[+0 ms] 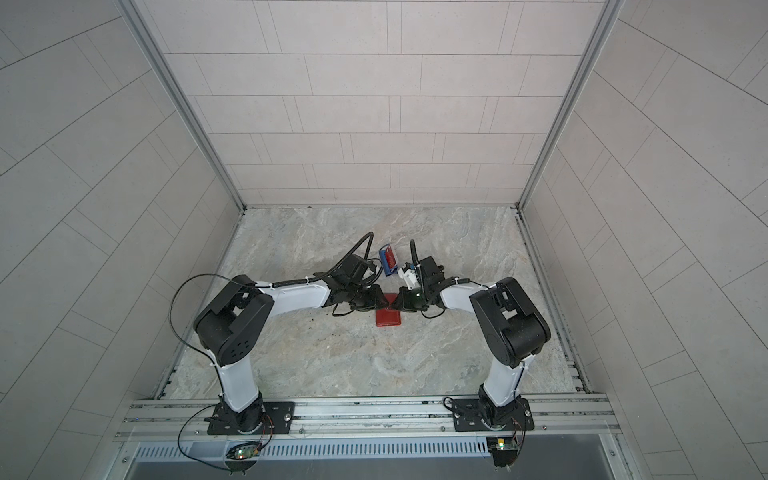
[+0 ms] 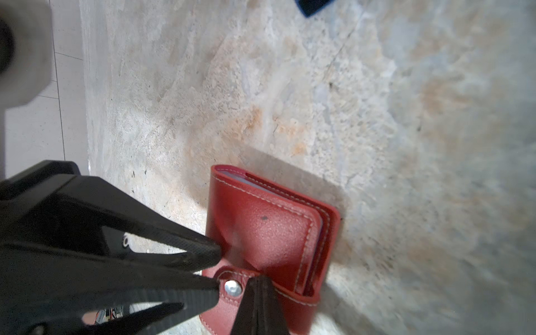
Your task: Put the credit cards into the card holder
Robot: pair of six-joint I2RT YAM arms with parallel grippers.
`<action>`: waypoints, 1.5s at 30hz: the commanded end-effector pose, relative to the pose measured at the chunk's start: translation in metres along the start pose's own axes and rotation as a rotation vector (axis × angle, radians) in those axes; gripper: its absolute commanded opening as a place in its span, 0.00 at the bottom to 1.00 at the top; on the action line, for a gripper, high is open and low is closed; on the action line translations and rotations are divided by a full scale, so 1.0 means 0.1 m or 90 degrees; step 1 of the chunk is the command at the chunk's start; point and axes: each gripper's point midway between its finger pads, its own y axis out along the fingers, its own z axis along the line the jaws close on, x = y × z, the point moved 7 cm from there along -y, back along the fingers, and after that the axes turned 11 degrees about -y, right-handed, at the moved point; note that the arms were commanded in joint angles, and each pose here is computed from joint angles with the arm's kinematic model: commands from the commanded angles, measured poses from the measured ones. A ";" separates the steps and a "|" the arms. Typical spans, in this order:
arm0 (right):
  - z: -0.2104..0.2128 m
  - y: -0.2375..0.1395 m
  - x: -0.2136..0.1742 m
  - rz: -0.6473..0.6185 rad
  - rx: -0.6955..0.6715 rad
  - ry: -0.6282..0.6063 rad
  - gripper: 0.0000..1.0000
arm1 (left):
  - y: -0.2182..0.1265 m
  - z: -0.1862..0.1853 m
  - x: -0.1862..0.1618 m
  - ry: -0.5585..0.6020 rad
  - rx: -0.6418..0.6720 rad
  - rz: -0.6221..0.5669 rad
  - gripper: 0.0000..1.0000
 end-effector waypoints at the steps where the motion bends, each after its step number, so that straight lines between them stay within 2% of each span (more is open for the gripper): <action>1: -0.25 0.12 -0.37 0.093 -0.087 0.048 0.06 | 0.05 0.12 -0.10 -0.014 0.022 0.030 0.25; 17: -0.21 0.06 -0.33 0.085 -0.093 0.042 0.07 | 0.09 0.05 -0.07 -0.021 -0.003 0.039 0.00; 27: -0.16 -0.07 -0.25 0.079 -0.125 0.016 0.18 | 0.09 -0.05 0.01 -0.009 -0.019 0.034 0.00; 45: -0.14 -0.09 -0.20 0.082 -0.125 0.010 0.20 | 0.10 -0.08 0.07 0.006 -0.015 0.029 0.00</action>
